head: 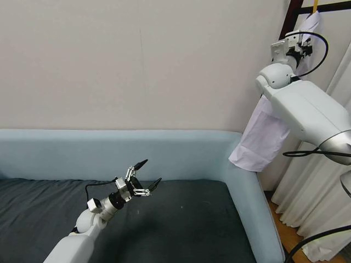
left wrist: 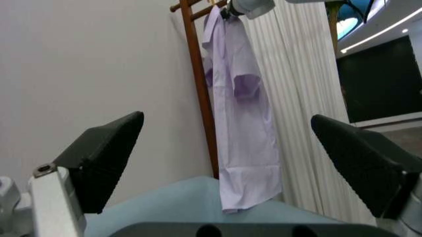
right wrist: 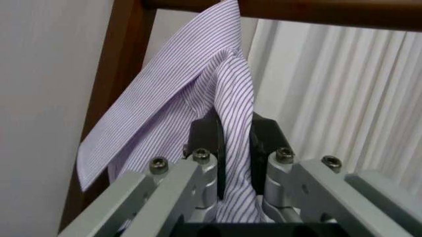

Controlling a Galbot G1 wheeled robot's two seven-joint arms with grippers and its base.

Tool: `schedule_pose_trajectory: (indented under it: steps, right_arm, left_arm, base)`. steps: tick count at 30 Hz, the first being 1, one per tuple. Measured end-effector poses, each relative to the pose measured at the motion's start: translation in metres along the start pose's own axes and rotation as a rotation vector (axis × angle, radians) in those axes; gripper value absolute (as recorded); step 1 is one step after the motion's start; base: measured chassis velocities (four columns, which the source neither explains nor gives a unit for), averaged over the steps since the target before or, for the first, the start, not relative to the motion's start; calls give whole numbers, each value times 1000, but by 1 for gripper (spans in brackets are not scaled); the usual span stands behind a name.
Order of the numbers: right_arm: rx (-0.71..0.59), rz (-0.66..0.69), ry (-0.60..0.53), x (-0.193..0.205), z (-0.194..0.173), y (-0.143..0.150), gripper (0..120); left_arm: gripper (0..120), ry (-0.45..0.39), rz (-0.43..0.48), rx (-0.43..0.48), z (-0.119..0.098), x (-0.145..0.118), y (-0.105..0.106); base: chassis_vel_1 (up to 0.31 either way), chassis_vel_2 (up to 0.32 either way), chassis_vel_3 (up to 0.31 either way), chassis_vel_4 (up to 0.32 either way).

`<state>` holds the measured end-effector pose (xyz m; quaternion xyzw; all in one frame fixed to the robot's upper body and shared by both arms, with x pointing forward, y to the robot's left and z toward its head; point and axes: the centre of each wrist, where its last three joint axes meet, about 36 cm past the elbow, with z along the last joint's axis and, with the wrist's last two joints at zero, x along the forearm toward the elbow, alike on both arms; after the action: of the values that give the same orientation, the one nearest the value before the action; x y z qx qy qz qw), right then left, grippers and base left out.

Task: Pick up the clothes from the sofa and hang them on the clothes hanger.

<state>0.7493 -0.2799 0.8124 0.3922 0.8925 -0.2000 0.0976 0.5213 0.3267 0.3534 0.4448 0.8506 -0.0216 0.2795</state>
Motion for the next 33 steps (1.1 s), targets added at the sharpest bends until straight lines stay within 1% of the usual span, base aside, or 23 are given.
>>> schedule_pose_trajectory:
  steps: [1,6,14,20,24,25,28,30,31,32,33]
  right_arm:
    - [0,0,0,0,0,0,7]
    - [-45,-14,68,-2,-14,7,7]
    - [-65,-32,148,-8,-19,8,7]
    - [-72,-48,164,-4,-22,9,7]
    - [-91,-79,169,5,-22,8,7]
    - [-112,-102,173,10,-22,6,8]
    - [-153,-163,175,27,-16,2,19]
    - [-168,-192,150,43,-7,-2,26]
    - [-168,-192,150,43,-7,-2,26]
    - [-181,-212,134,52,-2,-4,30]
    - [-219,-250,94,71,10,-14,38]
  left_arm:
    - [100,0,0,0,0,0,0]
    - [100,-34,4,0,-9,-9,-5]
    - [100,-27,-16,-7,-14,6,-3]
    - [100,-40,-21,-8,-17,5,-1]
    - [100,-47,-28,-4,-18,5,-2]
    - [100,-48,-31,-3,-17,5,-2]
    - [100,-53,-42,1,-16,4,-4]
    - [100,-55,-62,6,-16,3,-6]
    - [100,-55,-62,6,-16,3,-6]
    - [100,-54,-74,8,-16,2,-7]
    - [100,-51,-119,19,-15,1,-11]
  base:
    - [0,0,0,0]
    - [0,0,0,0]
    - [0,0,0,0]
    - [0,0,0,0]
    - [0,0,0,0]
    - [0,0,0,0]
    - [0,0,0,0]
    - [0,0,0,0]
    - [0,0,0,0]
    - [0,0,0,0]
    - [0,0,0,0]
